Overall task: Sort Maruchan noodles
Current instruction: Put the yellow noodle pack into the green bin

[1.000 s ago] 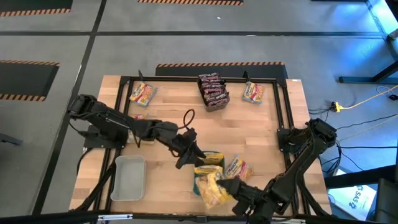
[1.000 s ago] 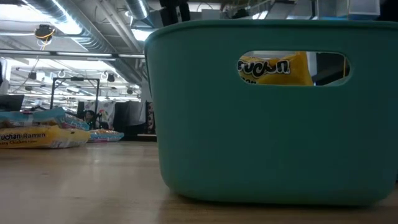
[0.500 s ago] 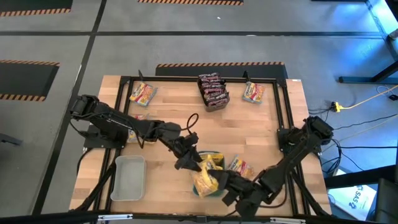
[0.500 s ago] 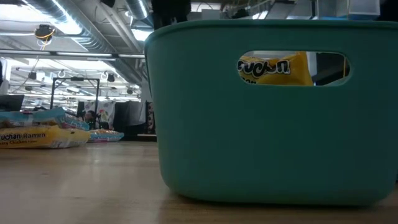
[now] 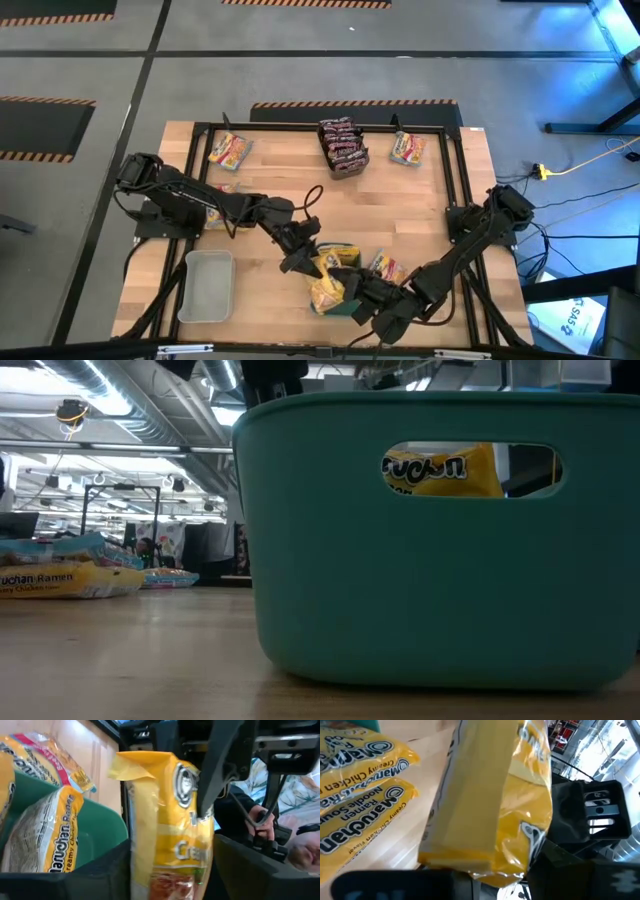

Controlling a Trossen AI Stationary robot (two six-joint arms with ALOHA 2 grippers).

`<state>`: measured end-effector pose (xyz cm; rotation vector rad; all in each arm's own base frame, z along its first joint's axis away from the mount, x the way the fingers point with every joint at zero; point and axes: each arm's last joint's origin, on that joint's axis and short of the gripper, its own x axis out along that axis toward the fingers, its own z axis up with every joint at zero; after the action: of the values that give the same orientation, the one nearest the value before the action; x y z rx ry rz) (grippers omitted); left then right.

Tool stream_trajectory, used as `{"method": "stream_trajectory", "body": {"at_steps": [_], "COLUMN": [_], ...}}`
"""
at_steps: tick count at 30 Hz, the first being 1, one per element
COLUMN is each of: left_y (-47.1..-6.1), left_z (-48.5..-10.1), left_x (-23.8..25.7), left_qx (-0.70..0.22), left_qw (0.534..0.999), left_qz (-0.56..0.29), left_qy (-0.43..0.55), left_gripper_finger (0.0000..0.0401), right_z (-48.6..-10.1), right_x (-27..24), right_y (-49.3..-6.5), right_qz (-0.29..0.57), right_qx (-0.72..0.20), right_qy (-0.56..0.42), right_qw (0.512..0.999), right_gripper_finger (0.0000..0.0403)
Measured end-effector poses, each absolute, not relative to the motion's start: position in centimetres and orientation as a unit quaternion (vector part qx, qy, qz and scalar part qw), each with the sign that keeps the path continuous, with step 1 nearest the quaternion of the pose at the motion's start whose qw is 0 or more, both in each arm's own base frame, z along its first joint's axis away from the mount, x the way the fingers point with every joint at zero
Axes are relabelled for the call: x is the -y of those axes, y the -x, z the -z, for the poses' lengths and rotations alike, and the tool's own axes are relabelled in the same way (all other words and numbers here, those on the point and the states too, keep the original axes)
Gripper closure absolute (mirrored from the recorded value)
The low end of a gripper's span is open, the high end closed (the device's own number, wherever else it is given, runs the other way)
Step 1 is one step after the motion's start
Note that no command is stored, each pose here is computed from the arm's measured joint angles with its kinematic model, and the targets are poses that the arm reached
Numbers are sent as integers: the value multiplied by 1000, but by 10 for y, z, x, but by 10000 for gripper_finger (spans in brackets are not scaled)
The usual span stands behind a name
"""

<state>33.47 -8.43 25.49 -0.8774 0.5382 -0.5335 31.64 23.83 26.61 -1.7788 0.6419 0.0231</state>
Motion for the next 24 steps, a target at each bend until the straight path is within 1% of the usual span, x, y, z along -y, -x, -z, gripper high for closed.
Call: {"method": "stream_trajectory", "body": {"at_steps": [4,7,10,12,14,18,24], "left_y": [-335,-334,-334,-335,-335,-335,-337], "left_z": [-254,-254,-255,-256,-257,-263,-265], "left_x": [84,85,85,84,83,80,70], "left_qx": [-258,-256,-254,-249,-248,-225,-217], "left_qw": [836,837,837,839,839,843,846], "left_qz": [255,260,266,267,271,283,278], "left_qy": [411,408,406,404,402,398,400], "left_gripper_finger": [215,239,248,248,249,253,264], "right_z": [-267,-268,-269,-270,-270,-272,-274], "right_x": [-239,-240,-245,-247,-253,-263,-268], "right_y": [-317,-317,-315,-314,-311,-305,-295], "right_qz": [-16,-16,-9,-6,-15,-7,63], "right_qx": [-270,-266,-257,-250,-237,-221,-229], "right_qy": [761,760,744,733,721,688,662], "right_qw": [590,593,616,632,651,691,710], "right_gripper_finger": [310,310,308,300,283,232,163]}}
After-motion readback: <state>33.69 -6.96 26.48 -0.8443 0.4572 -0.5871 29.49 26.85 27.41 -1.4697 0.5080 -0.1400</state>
